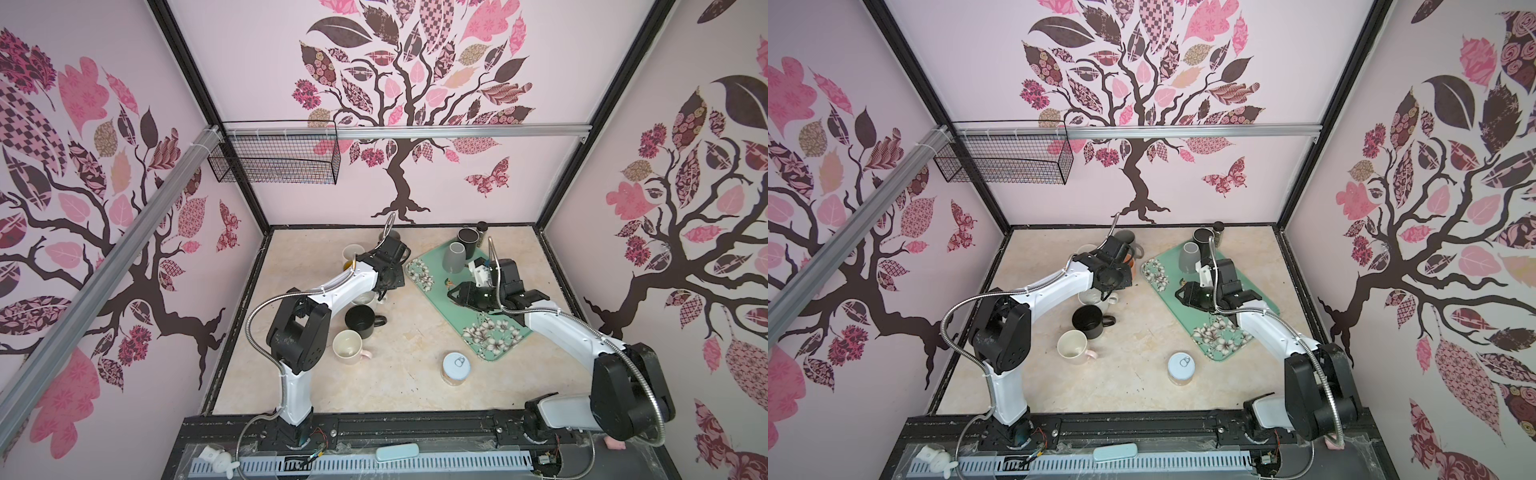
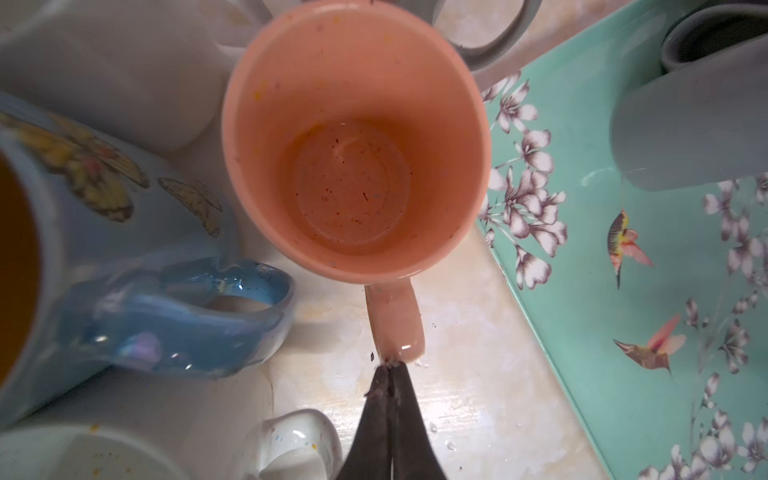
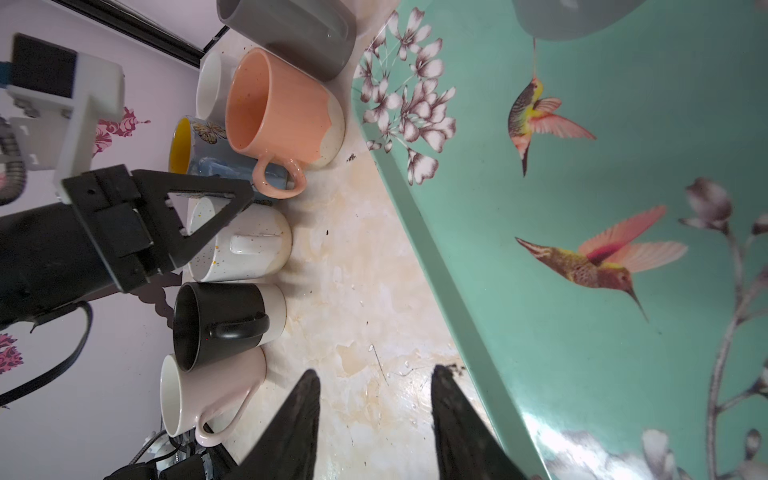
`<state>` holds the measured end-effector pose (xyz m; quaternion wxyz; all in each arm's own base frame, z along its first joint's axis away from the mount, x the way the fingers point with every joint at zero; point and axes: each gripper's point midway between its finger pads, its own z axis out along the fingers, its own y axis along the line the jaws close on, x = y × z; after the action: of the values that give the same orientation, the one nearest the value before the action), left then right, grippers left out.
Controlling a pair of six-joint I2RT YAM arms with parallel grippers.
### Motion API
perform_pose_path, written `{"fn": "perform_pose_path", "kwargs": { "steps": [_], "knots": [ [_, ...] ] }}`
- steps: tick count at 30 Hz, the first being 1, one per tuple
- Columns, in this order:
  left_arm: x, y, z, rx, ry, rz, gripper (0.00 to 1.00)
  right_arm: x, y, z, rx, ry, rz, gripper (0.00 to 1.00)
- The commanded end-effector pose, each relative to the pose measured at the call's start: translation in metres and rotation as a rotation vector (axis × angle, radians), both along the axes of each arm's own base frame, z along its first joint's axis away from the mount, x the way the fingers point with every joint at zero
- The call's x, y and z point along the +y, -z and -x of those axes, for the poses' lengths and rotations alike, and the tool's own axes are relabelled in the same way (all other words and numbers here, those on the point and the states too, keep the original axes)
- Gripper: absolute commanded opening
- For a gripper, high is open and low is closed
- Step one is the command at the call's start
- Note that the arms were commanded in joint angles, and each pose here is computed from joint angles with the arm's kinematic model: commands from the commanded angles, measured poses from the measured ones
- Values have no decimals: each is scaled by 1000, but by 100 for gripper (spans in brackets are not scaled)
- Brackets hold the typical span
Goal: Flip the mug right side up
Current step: 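Lower the upright cream-and-pink mug onto the table beside the grey mug, then open and raise the left gripper while right gripper moves toward the tray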
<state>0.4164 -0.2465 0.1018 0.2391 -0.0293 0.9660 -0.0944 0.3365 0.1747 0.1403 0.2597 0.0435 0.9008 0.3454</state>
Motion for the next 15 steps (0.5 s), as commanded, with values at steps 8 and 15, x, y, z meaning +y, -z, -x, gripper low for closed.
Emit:
{"fn": "perform_pose_path", "kwargs": {
  "steps": [8,15],
  "knots": [
    [-9,20,-5,25,25,4,0,-3,-9,-3,-33,2,20,46],
    [-27,14,-27,-3,18,65,0,-5,-6,-3,-26,6,31,46]
  ]
}}
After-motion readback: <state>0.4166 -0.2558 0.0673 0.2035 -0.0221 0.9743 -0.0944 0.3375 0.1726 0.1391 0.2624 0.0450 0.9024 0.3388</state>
